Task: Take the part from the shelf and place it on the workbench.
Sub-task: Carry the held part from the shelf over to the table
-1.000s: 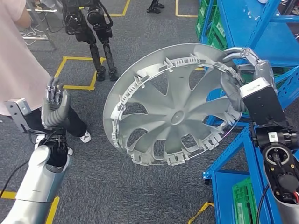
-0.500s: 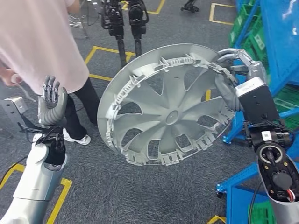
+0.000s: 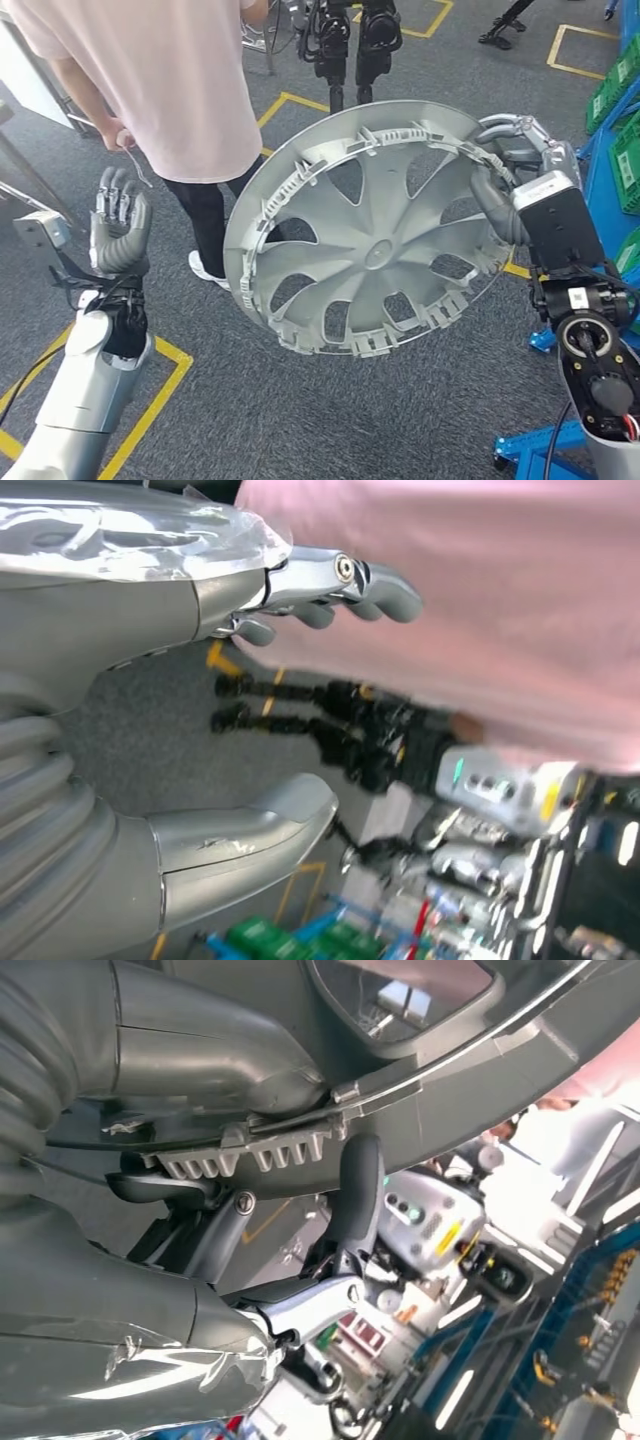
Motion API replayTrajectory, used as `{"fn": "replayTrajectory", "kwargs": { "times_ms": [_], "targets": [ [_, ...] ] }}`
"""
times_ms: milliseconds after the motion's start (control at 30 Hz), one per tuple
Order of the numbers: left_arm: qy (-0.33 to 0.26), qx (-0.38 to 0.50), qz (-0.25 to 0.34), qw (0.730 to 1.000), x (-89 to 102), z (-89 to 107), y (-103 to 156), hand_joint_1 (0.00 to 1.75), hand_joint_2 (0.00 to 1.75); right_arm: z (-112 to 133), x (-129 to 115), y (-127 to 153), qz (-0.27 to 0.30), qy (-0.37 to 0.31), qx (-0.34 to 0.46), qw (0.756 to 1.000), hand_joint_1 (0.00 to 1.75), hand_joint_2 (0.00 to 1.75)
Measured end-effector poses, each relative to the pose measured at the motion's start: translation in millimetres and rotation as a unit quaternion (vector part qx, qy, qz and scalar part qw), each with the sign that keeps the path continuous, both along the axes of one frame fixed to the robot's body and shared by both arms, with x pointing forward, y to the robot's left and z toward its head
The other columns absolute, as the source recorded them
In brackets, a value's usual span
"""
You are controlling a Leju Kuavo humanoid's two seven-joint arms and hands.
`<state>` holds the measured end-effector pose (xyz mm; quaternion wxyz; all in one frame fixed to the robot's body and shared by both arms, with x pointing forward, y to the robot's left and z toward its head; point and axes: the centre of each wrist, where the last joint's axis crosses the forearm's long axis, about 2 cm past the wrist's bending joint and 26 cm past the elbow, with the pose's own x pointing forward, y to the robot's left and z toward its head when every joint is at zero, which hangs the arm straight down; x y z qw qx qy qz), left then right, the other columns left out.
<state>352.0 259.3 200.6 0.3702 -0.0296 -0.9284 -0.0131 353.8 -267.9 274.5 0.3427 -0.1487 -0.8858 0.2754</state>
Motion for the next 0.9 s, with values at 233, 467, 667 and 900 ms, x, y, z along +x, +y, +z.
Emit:
{"fn": "replayTrajectory", "kwargs": {
  "times_ms": [233,467,667,900],
  "targets": [
    [0.004,0.000,0.000,1.000,-1.6,-2.6,0.3,0.00,1.75,-3.1,-1.3,-0.1,-0.001,0.005,0.000,1.000,1.75,1.75],
    [0.000,0.002,0.000,1.000,-1.1,-0.7,0.6,0.00,1.75,-2.6,-1.2,-0.5,-0.002,0.004,0.000,1.000,1.75,1.75],
    [0.002,0.003,0.000,1.000,-2.0,-1.6,0.1,0.00,1.75,-7.0,-2.9,-2.1,-0.006,0.013,0.000,1.000,1.75,1.75],
    [0.012,0.009,-0.001,1.000,-5.1,-6.0,0.5,0.00,1.75,-6.2,-3.0,-4.4,-0.011,0.015,0.002,1.000,1.75,1.75]
  ]
}}
